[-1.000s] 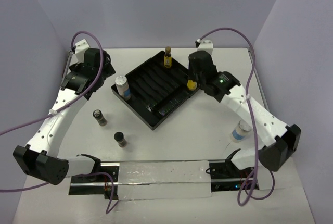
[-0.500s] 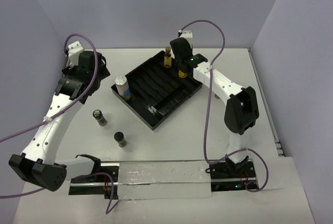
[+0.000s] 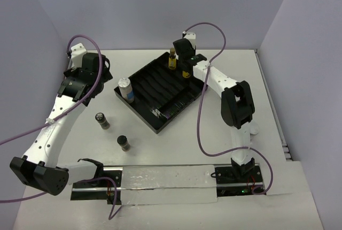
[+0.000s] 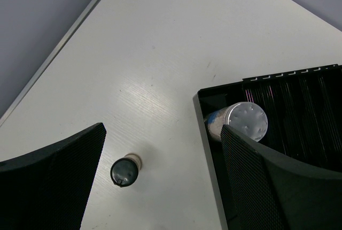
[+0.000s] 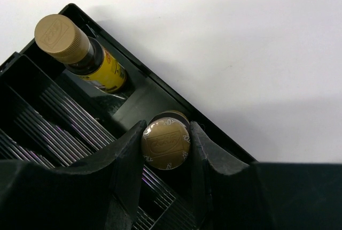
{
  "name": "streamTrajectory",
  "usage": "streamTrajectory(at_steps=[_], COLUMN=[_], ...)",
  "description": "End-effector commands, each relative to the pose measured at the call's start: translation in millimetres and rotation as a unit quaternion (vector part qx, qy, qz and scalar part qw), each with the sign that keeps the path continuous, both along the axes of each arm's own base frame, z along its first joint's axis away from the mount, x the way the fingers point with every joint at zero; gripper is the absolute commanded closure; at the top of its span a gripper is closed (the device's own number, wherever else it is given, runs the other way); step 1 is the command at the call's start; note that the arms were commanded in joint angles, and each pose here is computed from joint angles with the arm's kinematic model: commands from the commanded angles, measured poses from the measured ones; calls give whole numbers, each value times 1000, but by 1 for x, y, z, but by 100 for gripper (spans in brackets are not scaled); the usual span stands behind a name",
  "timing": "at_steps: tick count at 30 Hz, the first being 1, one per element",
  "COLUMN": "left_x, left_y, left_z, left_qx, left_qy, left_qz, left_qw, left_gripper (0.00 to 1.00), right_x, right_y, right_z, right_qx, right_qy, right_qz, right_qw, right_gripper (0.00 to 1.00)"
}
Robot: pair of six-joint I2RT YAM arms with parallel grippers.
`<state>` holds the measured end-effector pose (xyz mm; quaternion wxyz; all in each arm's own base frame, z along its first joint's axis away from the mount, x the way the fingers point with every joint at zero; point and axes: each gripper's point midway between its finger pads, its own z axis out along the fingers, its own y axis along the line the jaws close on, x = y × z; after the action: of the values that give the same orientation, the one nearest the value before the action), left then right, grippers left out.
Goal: Organize the condiment bottles
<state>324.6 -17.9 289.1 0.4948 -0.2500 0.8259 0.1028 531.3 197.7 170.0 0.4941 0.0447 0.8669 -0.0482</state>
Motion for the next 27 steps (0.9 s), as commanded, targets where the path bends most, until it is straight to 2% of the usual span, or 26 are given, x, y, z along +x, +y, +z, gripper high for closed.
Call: streamTrajectory(at_steps=[1,4,5,6,7,10,11,14,19,22,24,27], left_x=[2,2,2,3,3,3,3,3,3,5,5,6], left_y=[4,3,3,2,1,0,0,-2,-5,-5,-3,-5], left_z=[5,5,5,5,4,5,4,5,4,3,4,2], left_qx=[5,3,2,0,-1,-5,-7,-12,-22,-20,-17,-23], left_qy=[-7,-7,-6,-6,-6,-6,-5,-9,-12,-10,-13,-17], left_qz=[5,4,3,2,1,0,-1,-2,-9,-7,-2,-2], left_qw=[1000,1000,1000,1000,1000,1000,1000,1000,1000,1000,1000,1000], left_gripper=[3,3,3,3,3,3,3,3,3,3,3,3], right_x=[16,12,11,9,8,6,5,3,-13,-37,-50,-84], right_y=[0,0,1,2,2,0,-2,-7,-25,-47,-58,-102], right_z=[13,2,1,1,2,6,8,23,87,132,132,141], right_qx=[38,47,51,54,55,54,51,45,52,72,67,81], right_qy=[-48,-39,-38,-37,-38,-39,-40,-45,-84,-110,-106,-115], right_qz=[-22,-21,-17,-14,-14,-13,-15,-20,-19,-14,-17,-50], right_qw=[998,998,998,998,998,998,998,998,995,991,992,989], right_gripper=[91,91,86,79,68,30,13,0,0,0,0,0])
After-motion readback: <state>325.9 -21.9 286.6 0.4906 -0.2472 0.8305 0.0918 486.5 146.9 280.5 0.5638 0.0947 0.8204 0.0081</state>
